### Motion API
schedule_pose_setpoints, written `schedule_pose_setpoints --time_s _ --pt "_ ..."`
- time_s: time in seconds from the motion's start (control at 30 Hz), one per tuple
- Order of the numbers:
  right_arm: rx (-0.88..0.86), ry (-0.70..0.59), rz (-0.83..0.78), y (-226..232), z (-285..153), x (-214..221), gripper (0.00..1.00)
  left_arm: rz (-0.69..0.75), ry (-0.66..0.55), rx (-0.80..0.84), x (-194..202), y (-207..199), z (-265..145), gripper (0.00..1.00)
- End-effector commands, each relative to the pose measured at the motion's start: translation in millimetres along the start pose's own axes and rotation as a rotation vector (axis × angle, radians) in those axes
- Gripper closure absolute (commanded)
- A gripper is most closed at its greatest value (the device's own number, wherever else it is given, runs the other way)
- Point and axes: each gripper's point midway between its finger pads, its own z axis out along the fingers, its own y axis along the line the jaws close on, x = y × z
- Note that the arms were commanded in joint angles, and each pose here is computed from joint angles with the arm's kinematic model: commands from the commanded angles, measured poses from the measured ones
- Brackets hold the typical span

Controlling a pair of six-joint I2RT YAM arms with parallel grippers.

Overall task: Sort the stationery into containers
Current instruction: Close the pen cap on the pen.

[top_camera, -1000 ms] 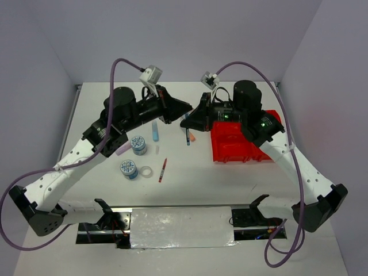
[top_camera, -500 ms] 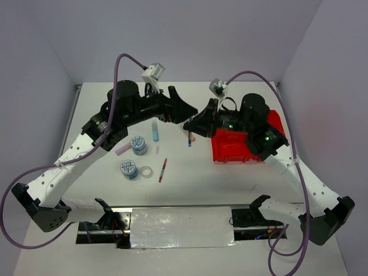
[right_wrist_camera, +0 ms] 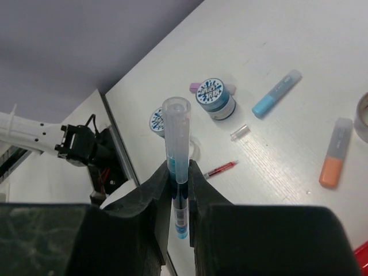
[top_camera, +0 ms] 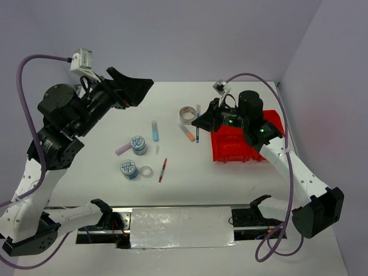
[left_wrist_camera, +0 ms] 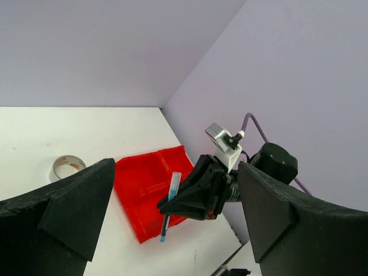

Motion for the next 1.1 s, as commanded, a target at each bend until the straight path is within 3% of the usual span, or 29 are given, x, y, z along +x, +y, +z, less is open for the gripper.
schedule_pose_setpoints --time_s 0.0,0.17,0.47,0.63,0.77,1.07 --pt "-0.112 -0.010 -0.060 25.1 -6.6 -12.4 1.00 0.044 0.056 -0.007 18.3 10.7 5.2 0.01" --pt "-0.301 -0.007 -0.046 70.9 -14.2 -23.5 1.00 0.018 0.279 0.270 66.4 -28.5 22.6 0.05" --pt "-0.373 0.021 -0.012 92.0 -20.3 -14.8 1.00 -0.012 0.371 0.404 100.2 -35.1 34.2 0.11" --pt "-0.387 0.001 -0.015 101.0 -24.3 -20.0 1.00 -0.052 0.455 0.490 120.2 -41.7 33.1 0.27" --pt "-0.398 0.010 -0.010 107.3 -21.2 -20.1 1.00 -0.073 0.461 0.561 127.5 -48.6 33.4 0.36" --pt "-0.412 0.008 -0.021 117.3 -17.0 -24.8 1.00 -0.066 0.496 0.554 141.2 -43.8 40.1 0.51"
